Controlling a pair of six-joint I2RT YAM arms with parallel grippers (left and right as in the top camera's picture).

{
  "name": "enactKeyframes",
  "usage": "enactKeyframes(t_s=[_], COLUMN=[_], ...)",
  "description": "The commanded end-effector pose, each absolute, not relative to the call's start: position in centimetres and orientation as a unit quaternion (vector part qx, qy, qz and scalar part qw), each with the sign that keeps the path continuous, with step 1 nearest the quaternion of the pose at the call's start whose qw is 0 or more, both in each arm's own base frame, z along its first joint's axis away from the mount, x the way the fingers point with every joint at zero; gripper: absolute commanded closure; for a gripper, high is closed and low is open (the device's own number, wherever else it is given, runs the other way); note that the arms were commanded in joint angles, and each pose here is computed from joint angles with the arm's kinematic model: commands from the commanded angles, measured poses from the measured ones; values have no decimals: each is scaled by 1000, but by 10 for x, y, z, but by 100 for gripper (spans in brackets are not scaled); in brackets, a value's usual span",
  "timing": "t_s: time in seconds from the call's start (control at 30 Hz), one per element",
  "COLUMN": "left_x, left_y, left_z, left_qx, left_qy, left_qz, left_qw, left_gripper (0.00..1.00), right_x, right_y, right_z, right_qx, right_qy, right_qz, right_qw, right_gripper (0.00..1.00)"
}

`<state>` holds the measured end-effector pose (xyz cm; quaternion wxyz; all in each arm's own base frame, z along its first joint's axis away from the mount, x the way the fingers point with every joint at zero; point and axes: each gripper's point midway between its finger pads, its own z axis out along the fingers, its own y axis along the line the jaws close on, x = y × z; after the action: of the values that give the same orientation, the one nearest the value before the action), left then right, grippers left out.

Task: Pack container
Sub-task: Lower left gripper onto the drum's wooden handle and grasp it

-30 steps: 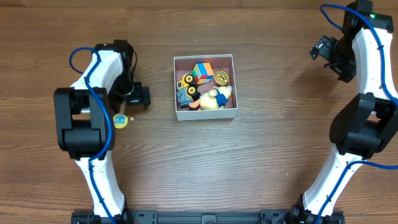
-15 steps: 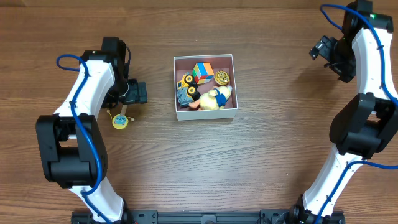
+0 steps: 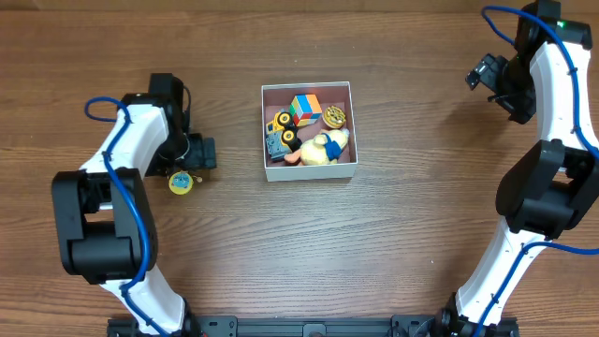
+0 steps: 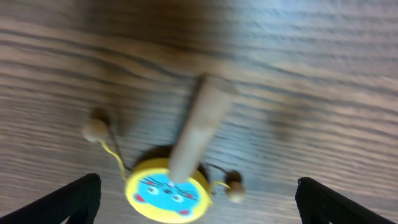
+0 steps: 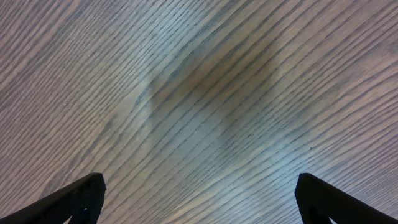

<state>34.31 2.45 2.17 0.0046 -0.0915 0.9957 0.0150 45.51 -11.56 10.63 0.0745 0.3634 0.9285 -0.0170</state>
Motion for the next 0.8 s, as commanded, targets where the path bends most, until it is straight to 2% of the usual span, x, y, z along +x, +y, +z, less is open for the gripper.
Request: enactKeyframes(t_s=[0.0, 0.33, 0.77], left_x=[348, 361, 361], left_y=[32, 29, 28], left_z=[23, 24, 17], left_qx=[-88, -33, -13], left_qy=[996, 998, 999], left_qz=[6, -11, -10], left_qw=[19, 46, 48], left_gripper=[0, 0, 0], right_x=[455, 455, 455], right_y=[-115, -115, -115], right_z=[108, 108, 108], right_qx=[361, 361, 362], right_qy=[929, 929, 929], right_qz=[-17, -17, -17], right_qw=[77, 77, 77], right_gripper=[0, 0, 0])
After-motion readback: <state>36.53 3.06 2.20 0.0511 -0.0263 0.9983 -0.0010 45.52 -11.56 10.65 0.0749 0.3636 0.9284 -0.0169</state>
